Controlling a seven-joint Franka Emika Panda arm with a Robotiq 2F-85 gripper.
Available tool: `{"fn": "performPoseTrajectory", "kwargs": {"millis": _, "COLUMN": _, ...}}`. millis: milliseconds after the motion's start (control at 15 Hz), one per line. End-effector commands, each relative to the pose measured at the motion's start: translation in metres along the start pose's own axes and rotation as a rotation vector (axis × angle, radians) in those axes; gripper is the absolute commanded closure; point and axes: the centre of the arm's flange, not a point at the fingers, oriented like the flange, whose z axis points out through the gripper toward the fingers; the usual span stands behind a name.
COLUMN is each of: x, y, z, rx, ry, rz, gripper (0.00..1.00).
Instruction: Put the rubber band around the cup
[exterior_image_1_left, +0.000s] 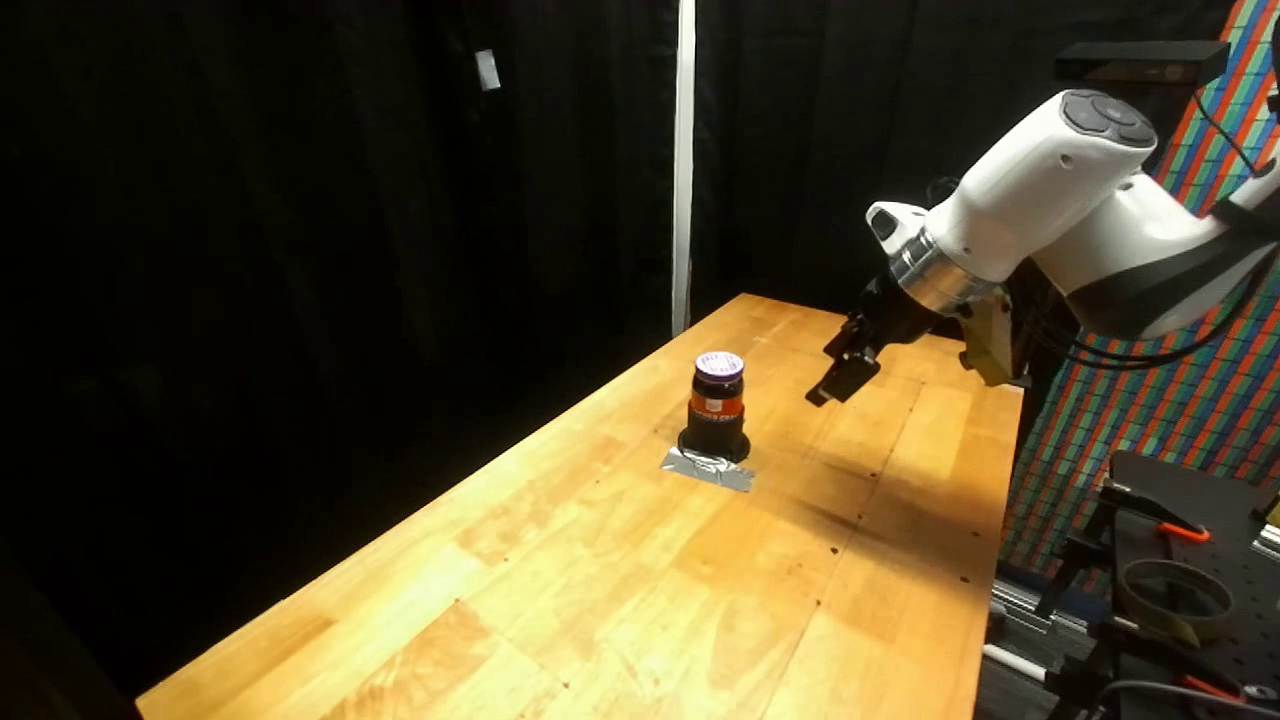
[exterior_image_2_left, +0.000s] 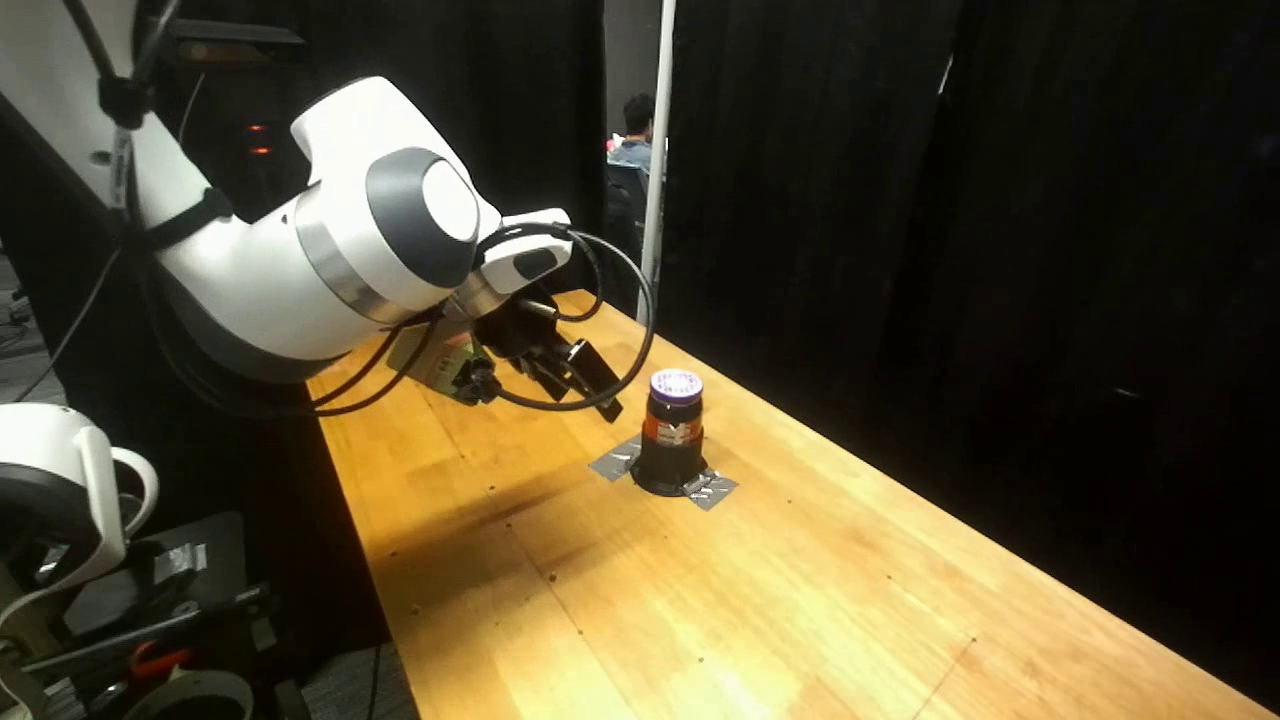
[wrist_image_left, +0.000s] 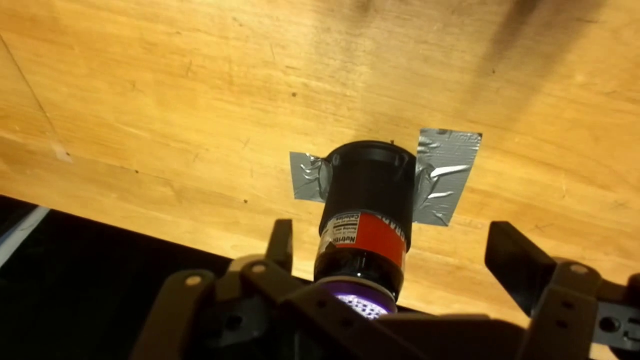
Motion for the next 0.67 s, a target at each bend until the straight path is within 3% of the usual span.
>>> {"fn": "performPoseTrajectory", "kwargs": {"millis": 0, "x": 0.046, "y": 0.019, "z": -0.059, "rx": 0.087, "ry": -0.090, "rz": 0.004, "gripper": 0.00}}
{"fn": "performPoseTrajectory", "kwargs": {"millis": 267, "x": 0.067, "y": 0.026, "z": -0.079, "rx": 0.132, "ry": -0.172, "rz": 0.021, "gripper": 0.00}}
{"fn": "performPoseTrajectory", "kwargs": {"millis": 600, "x": 0.120, "y": 0.052, "z": -0.133, "rx": 0.148, "ry": -0.257, "rz": 0.102, "gripper": 0.00}}
